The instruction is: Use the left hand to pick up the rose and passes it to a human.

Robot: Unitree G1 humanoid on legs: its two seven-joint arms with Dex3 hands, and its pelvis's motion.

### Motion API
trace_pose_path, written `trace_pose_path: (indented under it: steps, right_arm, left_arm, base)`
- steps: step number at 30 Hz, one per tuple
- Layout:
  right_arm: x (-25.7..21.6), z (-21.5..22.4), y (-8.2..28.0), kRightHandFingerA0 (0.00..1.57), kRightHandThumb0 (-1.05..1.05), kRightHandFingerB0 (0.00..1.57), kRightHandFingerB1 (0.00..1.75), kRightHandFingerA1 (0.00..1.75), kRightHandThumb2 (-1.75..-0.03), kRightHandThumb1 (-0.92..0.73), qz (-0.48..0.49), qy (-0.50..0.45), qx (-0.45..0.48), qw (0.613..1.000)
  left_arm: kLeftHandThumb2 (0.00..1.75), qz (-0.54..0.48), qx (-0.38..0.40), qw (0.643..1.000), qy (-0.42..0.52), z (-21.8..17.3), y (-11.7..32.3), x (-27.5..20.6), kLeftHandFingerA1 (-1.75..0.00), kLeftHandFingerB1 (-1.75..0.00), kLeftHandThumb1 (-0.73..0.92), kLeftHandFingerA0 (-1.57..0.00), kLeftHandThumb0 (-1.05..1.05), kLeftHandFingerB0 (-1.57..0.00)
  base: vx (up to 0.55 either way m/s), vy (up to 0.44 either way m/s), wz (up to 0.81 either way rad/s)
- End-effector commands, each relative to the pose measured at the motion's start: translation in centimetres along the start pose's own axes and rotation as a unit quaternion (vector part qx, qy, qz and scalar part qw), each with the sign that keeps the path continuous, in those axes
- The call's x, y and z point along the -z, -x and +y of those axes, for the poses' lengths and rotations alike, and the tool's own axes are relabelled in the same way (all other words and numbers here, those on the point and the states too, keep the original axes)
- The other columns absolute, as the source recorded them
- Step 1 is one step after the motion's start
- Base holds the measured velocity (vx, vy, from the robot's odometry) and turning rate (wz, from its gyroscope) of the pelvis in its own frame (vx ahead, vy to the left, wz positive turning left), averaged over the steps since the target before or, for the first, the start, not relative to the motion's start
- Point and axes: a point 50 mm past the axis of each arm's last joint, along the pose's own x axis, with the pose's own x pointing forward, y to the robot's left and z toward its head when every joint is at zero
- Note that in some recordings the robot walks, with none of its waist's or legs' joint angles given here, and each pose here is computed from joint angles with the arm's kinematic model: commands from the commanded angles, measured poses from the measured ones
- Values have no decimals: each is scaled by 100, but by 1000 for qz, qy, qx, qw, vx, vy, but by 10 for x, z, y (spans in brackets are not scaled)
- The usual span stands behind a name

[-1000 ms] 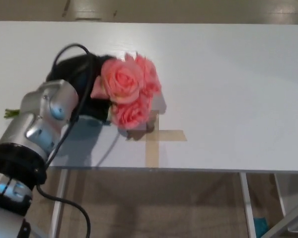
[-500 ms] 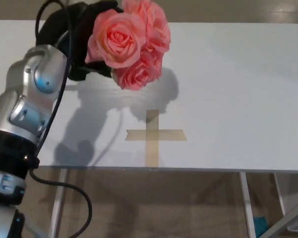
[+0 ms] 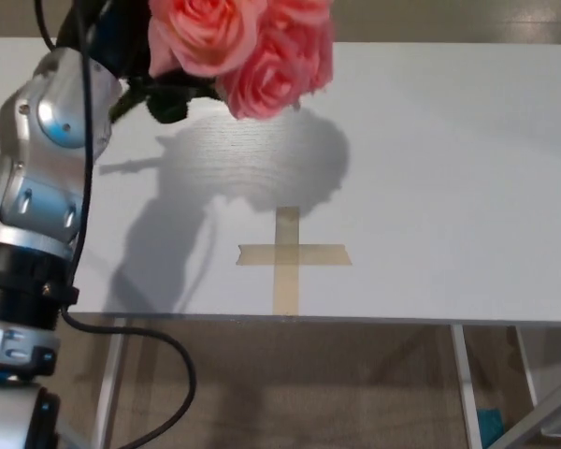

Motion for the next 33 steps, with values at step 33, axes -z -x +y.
trace_pose_path:
  steps: [33]
  right_arm:
    - [2, -2, 0, 60, -56, 54, 37, 53, -62, -72, 15, 9, -19, 1000]
  left_arm:
    - [66, 109, 24, 934, 340, -4, -4, 3, -136, -100, 82, -99, -22, -78]
  base:
    - [0, 0, 0]
